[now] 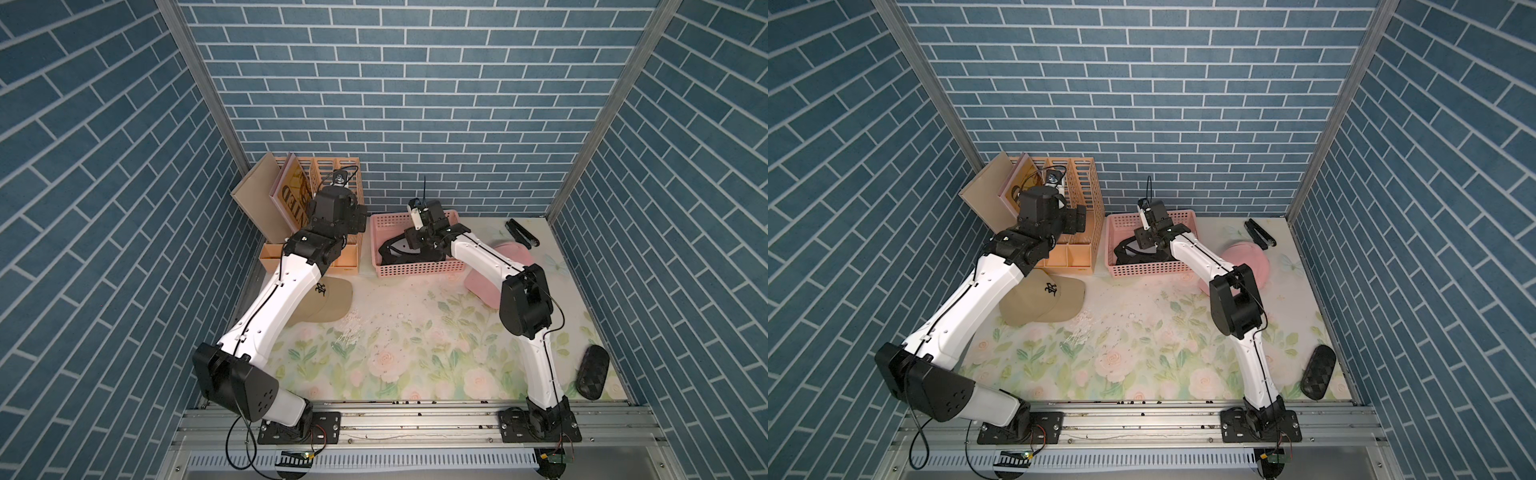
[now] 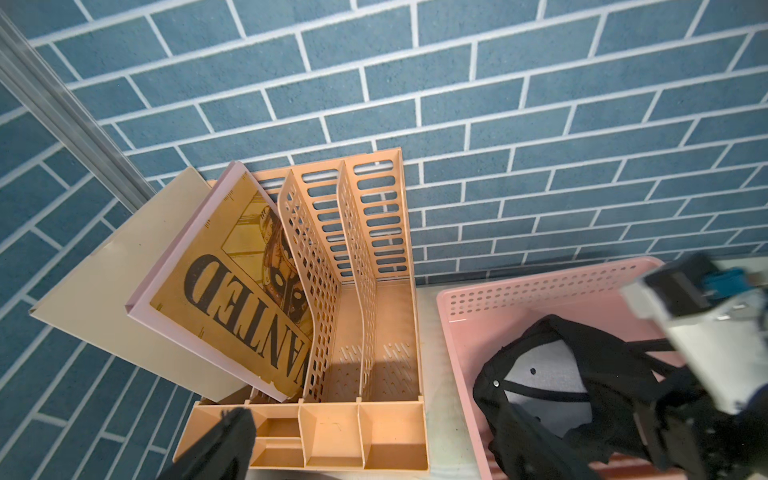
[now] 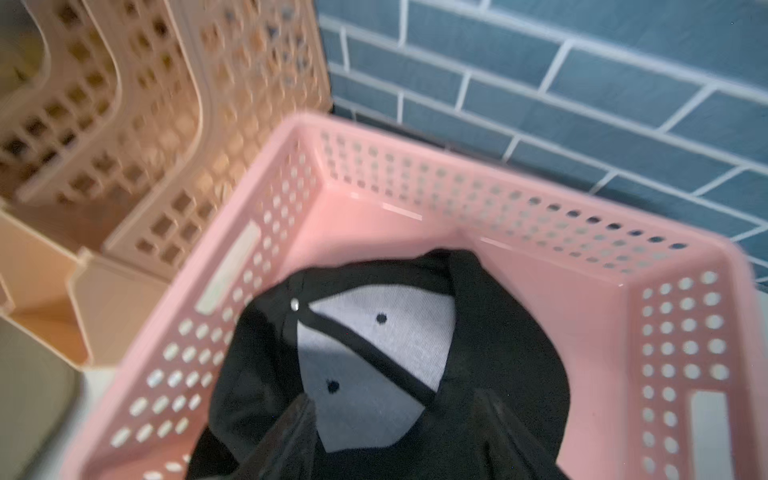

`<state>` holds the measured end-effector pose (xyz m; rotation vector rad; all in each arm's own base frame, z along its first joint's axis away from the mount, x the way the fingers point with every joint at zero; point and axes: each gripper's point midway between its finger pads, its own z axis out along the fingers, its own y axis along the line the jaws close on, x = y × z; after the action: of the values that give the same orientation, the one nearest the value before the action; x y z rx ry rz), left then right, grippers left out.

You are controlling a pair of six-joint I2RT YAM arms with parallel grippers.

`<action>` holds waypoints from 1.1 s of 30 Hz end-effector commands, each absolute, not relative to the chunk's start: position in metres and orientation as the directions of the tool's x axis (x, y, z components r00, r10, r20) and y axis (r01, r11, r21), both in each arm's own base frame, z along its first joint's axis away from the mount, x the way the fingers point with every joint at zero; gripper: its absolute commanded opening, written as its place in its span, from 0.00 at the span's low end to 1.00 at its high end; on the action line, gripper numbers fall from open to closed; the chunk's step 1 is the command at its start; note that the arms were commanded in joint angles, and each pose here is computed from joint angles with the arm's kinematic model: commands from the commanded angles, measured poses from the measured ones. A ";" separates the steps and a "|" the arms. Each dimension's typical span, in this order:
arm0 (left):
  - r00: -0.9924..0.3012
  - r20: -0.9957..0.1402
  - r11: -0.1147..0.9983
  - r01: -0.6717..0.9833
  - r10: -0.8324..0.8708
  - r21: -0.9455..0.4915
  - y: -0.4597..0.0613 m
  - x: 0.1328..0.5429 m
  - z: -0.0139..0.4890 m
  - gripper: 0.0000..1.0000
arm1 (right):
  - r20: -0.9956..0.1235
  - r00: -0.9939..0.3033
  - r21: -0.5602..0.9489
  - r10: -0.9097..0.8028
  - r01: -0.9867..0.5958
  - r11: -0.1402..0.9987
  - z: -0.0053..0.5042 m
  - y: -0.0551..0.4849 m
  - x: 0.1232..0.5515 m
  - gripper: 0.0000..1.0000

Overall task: Turn the baseball cap inside out
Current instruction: Pick up the baseball cap from the basket.

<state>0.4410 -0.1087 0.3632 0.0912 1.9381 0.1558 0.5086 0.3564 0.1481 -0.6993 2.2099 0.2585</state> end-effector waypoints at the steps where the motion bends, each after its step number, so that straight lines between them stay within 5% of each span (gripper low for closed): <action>1: -0.418 -0.887 0.980 0.038 0.194 0.196 -0.126 0.437 0.334 0.95 | -0.642 -0.452 -0.128 -0.620 -0.733 0.667 0.133 0.360 0.481 0.62; 15: -0.461 -0.863 0.979 0.090 0.205 0.185 -0.143 0.429 0.310 0.96 | -0.652 -0.357 -0.089 -0.669 -0.840 0.536 0.133 0.356 0.463 0.61; 33: -0.455 -0.865 0.977 0.105 0.214 0.186 -0.147 0.431 0.317 0.96 | -0.655 -0.408 -0.111 -0.635 -0.780 0.616 0.100 0.355 0.508 0.59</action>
<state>0.4300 -0.1440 0.3133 0.2148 2.0461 0.1303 0.4939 0.3579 0.0984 -1.1685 2.1877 0.2998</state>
